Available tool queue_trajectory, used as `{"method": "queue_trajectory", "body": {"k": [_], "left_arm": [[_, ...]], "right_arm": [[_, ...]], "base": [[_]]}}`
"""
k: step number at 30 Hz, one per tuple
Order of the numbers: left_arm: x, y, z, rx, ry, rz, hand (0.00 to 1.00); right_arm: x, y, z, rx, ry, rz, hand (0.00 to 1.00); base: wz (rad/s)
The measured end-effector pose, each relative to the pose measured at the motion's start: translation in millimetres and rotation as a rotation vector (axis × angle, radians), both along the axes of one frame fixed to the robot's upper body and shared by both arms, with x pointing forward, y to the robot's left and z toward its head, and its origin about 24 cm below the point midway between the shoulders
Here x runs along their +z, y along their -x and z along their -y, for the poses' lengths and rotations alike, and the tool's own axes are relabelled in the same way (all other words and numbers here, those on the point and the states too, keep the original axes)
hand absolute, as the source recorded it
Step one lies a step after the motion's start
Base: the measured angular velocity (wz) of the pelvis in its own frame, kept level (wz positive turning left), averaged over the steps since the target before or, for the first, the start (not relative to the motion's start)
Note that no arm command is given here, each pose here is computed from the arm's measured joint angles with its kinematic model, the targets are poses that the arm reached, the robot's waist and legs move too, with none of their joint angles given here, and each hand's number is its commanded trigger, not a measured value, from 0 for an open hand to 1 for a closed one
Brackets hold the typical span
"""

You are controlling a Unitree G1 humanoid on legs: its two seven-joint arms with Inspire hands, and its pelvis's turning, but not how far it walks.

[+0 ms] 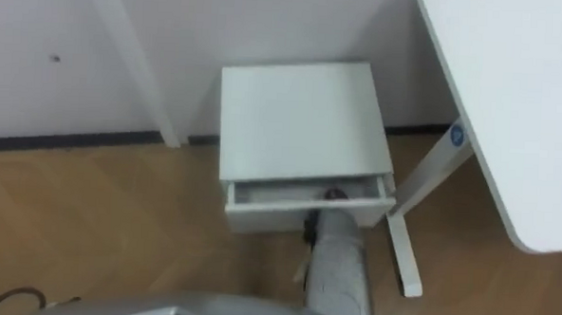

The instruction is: Put apple and close drawer

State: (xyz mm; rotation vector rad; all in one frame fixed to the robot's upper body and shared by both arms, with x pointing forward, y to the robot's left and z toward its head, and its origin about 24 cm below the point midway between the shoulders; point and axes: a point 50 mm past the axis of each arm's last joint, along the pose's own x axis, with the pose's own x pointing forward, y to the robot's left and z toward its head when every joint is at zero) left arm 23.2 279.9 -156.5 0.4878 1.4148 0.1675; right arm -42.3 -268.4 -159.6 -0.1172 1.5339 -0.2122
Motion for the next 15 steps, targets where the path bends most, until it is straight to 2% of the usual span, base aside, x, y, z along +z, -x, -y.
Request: {"method": "queue_trajectory", "body": {"k": [2, 6, 15], "left_arm": [[1, -10, -1.0, -0.003, -0.006, 0.008, 0.0], [-4, -5, 10.8, 0.043, 0.023, -0.034, 0.0], [-3, 6, 7.1, 0.064, 0.007, -0.055, 0.0]], "right_arm": [[0, -1, 2, -0.024, 0.013, 0.001, 0.0], [2, -11, 10, -0.079, 0.085, 0.057, 0.0], [2, -37, 12, -0.07, 0.098, 0.127, 0.0]], "base": [[0.23], [0.04], [-0.08]]}}
